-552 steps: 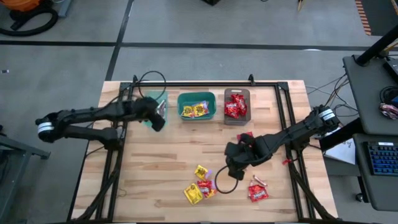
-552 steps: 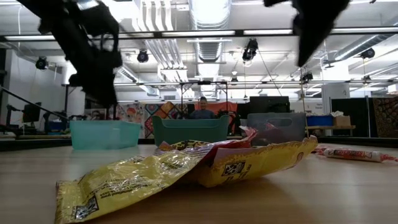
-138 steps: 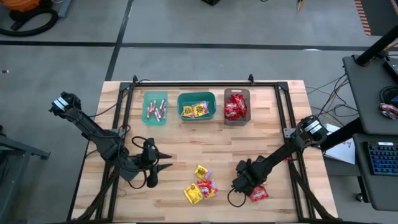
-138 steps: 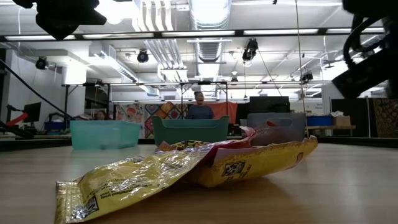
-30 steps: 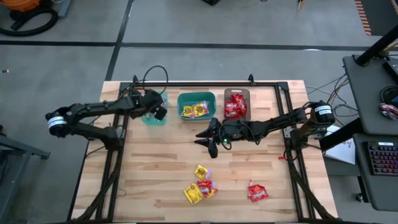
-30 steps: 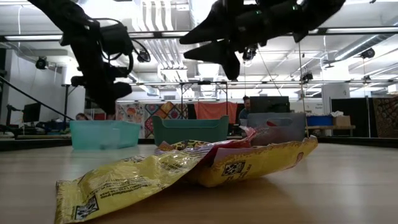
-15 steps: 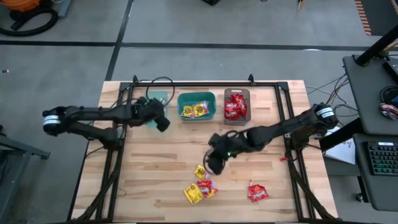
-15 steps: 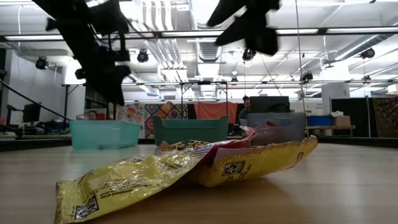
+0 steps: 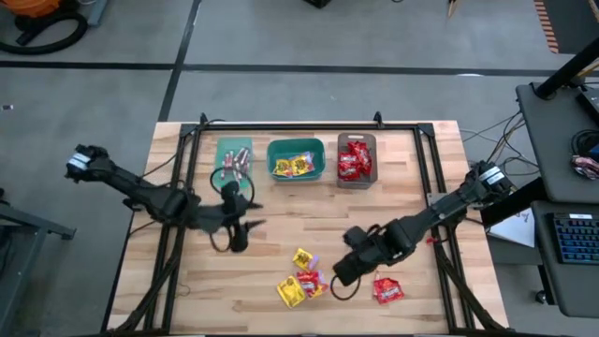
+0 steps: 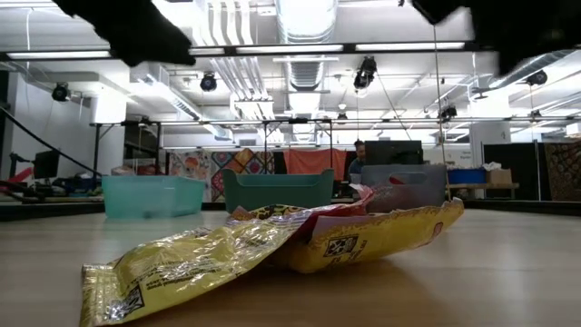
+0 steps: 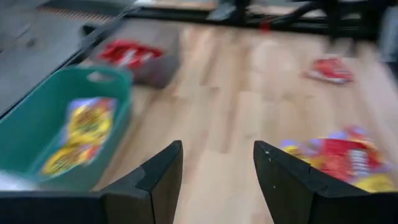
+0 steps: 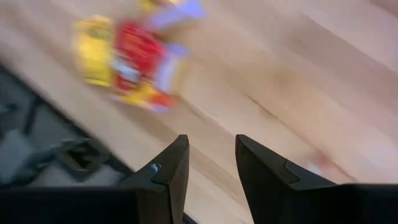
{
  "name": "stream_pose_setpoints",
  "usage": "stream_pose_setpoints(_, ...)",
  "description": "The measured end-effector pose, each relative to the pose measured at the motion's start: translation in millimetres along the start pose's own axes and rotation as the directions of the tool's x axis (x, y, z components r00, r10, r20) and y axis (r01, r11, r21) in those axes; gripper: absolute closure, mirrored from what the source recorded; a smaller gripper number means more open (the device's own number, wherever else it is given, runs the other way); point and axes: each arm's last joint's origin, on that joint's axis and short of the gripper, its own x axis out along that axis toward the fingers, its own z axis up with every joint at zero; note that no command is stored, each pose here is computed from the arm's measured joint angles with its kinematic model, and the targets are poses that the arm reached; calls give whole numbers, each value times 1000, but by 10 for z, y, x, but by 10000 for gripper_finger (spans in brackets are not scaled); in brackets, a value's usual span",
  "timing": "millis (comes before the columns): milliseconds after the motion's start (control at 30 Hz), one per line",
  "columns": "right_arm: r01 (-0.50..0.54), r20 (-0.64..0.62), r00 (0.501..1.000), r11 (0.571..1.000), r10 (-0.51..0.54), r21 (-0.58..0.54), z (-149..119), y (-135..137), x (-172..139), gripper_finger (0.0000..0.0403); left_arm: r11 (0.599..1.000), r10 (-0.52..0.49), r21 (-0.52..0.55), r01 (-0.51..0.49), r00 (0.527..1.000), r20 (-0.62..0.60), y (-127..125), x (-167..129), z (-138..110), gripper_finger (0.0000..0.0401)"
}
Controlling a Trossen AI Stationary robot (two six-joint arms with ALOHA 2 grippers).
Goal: Sort candy
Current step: Put the red candy into the black bin
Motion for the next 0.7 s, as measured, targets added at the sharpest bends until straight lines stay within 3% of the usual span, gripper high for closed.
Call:
stream_pose_setpoints(233, 278, -204, 947, 952, -250, 125, -170, -244, -38, 280, 998, -57, 43, 54, 997, 59, -204, -94, -14, 221)
stream_pose_setpoints(500, 305, -235, 932, 948, -277, 95, -271, -261, -36, 280, 997, 24, 68, -28, 998, 56, -252, -10, -74, 221)
stream_pose_setpoints(600, 287, -239, 918, 947, -315, -144, -413, -277, 37, 280, 996, 31, 85, -34, 999, 36, -287, 53, -116, 221)
stream_pose_setpoints(700, 235, -240, 903, 877, -357, -419, -610, -293, 108, 280, 994, 39, 104, -40, 999, 17, -316, 108, -158, 220)
